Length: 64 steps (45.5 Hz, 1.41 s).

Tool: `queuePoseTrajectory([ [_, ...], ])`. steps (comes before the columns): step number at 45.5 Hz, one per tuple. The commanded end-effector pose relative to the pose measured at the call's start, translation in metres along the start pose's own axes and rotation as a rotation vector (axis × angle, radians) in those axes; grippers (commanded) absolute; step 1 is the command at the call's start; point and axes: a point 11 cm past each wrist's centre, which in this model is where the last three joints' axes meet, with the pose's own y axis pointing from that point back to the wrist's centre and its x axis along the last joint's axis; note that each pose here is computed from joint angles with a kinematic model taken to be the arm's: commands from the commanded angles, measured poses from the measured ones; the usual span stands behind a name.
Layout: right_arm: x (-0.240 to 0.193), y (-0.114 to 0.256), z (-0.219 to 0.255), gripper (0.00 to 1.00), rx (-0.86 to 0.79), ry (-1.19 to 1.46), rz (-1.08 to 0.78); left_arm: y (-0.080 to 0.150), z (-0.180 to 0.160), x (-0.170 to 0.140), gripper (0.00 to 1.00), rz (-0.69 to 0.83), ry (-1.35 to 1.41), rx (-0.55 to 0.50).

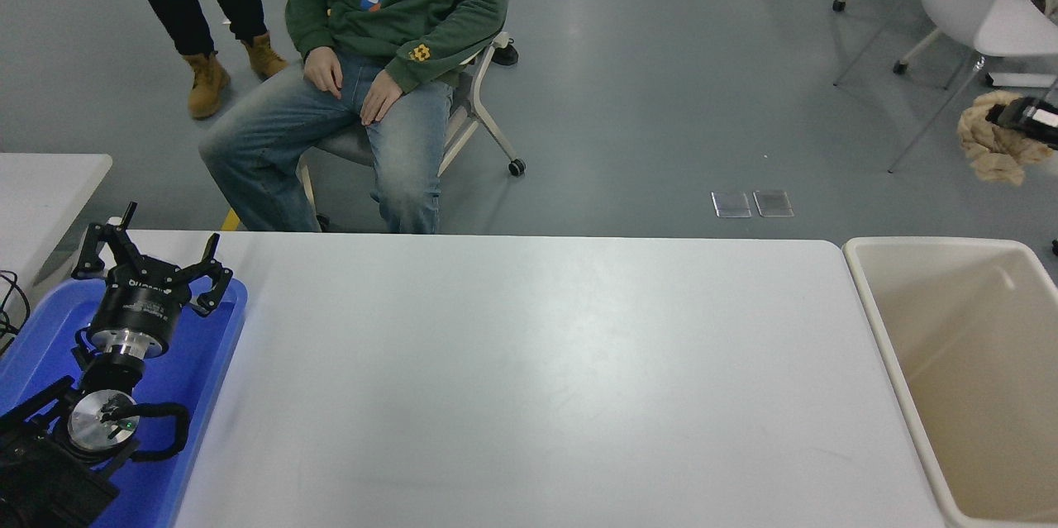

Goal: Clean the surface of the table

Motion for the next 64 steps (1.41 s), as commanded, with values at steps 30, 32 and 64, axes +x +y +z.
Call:
queuePoseTrajectory([
  [30,-0.049,-0.016,0.047,0.00,-0.213,-0.428,0.352,0.000,0.000,0.000,1.00,0.000,0.000,0.000],
  [32,-0.052,-0.015,0.051,0.00,-0.221,-0.433,0.350,0.000,0.000,0.000,1.00,0.000,0.000,0.000],
  [64,-0.098,0.004,0.092,0.00,-0.329,-0.605,0.361,0.000,0.000,0.000,1.00,0.000,0.000,0.000],
])
